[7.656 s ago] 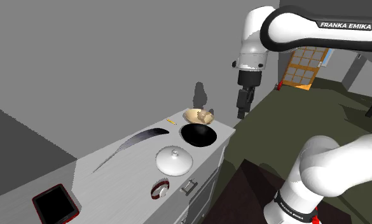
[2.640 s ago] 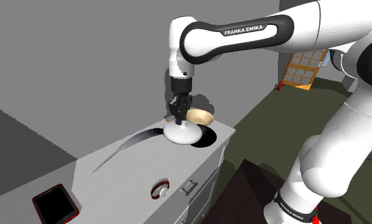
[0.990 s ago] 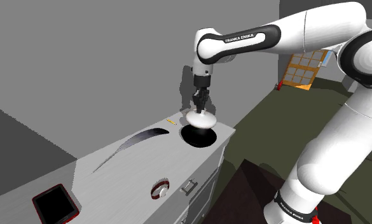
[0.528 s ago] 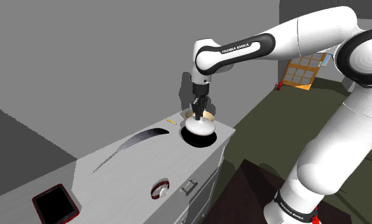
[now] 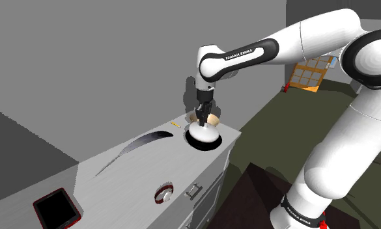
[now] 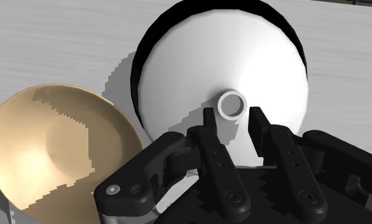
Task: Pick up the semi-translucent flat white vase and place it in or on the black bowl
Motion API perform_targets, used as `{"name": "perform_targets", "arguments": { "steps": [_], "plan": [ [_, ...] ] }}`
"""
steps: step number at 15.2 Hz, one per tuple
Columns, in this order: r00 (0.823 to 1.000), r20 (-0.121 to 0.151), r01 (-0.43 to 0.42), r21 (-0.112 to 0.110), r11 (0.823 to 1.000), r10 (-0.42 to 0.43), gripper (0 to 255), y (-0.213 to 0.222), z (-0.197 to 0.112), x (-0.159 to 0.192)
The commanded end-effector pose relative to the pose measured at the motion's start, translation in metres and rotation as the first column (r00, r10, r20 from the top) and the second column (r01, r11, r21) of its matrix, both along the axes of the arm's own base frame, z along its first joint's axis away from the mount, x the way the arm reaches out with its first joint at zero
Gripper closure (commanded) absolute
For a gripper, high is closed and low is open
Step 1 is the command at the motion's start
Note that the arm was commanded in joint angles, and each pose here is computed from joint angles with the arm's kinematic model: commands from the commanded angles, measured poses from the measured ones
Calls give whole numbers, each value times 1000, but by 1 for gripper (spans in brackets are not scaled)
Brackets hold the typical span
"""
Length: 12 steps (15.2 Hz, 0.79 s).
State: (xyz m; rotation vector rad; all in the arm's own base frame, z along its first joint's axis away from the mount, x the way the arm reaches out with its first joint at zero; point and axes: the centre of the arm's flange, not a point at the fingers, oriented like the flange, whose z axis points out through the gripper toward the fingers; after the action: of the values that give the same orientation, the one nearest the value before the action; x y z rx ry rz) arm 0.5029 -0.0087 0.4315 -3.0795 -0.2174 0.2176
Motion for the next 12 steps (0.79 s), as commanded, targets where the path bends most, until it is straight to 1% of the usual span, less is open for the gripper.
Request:
{"name": "perform_targets", "arguments": {
  "steps": [1, 2, 3, 8, 12],
  "plan": [
    [1000, 0, 0, 0, 1000, 0, 255, 0, 0, 0],
    [1000, 0, 0, 0, 1000, 0, 255, 0, 0, 0],
    [1000, 0, 0, 0, 1000, 0, 0, 0, 0, 0],
    [1000, 0, 0, 0, 1000, 0, 0, 0, 0, 0],
    [1000, 0, 0, 0, 1000, 0, 0, -2, 49, 7]
  ]
}}
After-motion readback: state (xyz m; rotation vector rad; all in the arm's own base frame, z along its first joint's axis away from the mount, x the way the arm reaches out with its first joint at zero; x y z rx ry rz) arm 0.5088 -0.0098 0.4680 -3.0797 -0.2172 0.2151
